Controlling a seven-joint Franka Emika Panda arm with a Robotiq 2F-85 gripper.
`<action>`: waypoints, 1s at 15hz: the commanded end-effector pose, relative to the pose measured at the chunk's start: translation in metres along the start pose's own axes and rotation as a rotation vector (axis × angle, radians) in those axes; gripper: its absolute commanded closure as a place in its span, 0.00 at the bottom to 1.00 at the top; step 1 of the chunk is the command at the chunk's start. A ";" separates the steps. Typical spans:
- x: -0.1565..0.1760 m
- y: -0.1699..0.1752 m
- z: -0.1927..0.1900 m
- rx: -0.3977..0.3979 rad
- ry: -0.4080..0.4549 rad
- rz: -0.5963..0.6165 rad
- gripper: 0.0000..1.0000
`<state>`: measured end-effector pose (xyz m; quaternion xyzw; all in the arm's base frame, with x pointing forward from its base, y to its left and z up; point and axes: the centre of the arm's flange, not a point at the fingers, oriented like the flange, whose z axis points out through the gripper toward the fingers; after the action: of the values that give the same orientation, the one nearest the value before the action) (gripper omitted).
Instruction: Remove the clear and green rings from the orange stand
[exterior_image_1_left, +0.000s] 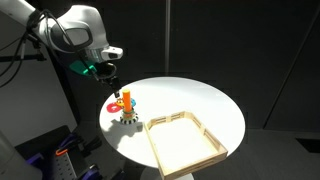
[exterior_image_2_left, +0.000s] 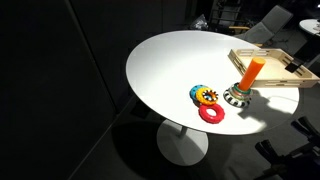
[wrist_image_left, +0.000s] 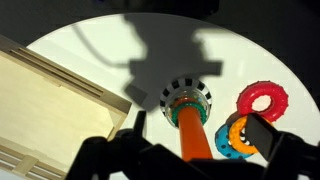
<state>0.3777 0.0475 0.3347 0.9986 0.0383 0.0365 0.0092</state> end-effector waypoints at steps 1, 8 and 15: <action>0.004 -0.004 0.027 -0.018 0.040 0.010 0.00; 0.033 -0.006 0.062 -0.029 0.079 -0.002 0.00; 0.028 -0.006 0.069 -0.009 0.063 -0.013 0.00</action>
<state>0.4097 0.0551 0.2678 0.9966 0.0448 0.0680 0.0129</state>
